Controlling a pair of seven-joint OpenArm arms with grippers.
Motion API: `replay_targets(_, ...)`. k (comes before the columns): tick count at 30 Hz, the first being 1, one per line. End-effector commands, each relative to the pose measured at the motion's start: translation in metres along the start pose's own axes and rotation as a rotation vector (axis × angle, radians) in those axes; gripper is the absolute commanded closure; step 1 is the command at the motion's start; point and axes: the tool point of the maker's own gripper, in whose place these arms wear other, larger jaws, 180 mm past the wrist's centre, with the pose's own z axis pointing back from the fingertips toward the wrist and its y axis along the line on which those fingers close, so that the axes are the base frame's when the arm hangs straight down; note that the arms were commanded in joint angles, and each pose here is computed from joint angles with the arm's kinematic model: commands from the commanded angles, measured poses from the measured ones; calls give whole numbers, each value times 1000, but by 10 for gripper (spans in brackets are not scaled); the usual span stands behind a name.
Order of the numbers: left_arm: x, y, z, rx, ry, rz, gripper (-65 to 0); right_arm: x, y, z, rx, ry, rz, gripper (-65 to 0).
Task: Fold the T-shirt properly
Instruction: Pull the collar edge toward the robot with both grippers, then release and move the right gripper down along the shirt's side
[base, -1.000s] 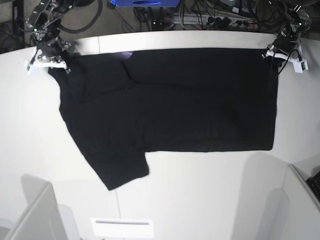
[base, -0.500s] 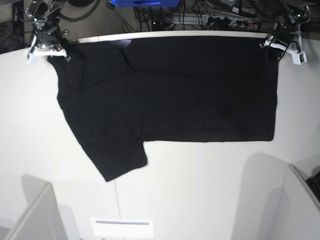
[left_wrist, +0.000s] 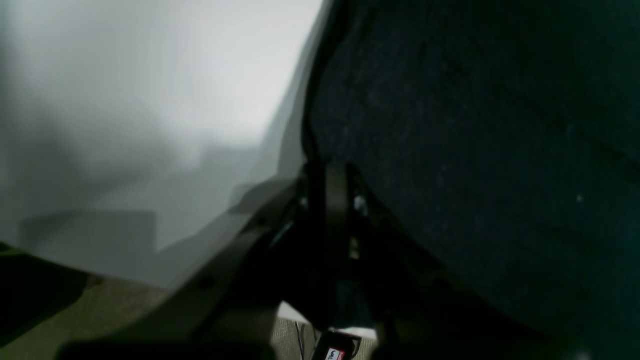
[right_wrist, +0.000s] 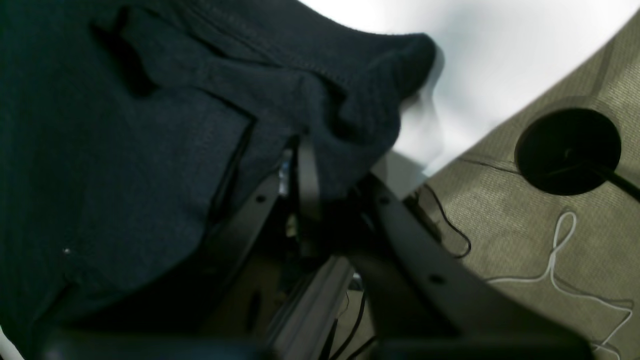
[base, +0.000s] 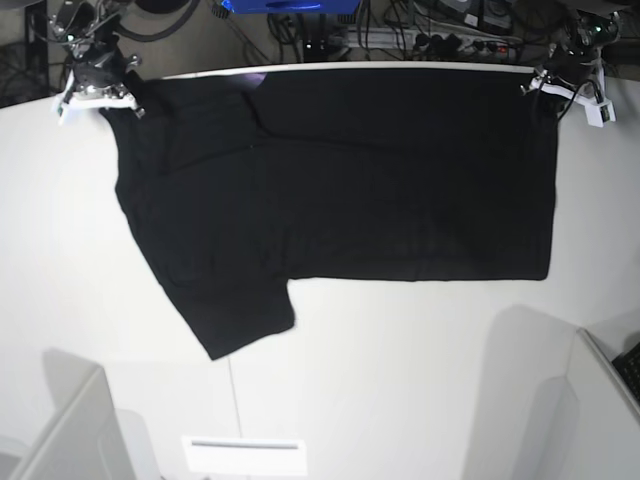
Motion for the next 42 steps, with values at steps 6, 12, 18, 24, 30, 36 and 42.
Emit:
replay_targets(6, 12, 3, 5, 4, -37, -17, -362, 15, -14, 9, -31, -60, -32, -339)
replay_targets(12, 24, -3, 9, -4, -72, -38, -617, 36, -31, 20, -72, -128, -73, -342)
replay_targets(18, 79, 11, 39, 68, -243, -59, -622, 64, -19, 28, -53, -205, -36, -342)
replay_targets(24, 109, 24, 52, 117, -334, -47, -612, 100, 5, 26, 2, -272, -3, -345)
replay_targets(30, 114, 19, 50, 105, -346, -51, -453, 122, 58, -7, 113, -227, 103, -341)
replay_targets(36, 114, 4, 40, 59, -318, -94, -117, 130, 104, -43, 188, -158, 160, -341)
replay_targets(42, 115, 3, 40, 57, -320, -94, 0, 152, 140, -53, 240, -164, 197, -341)
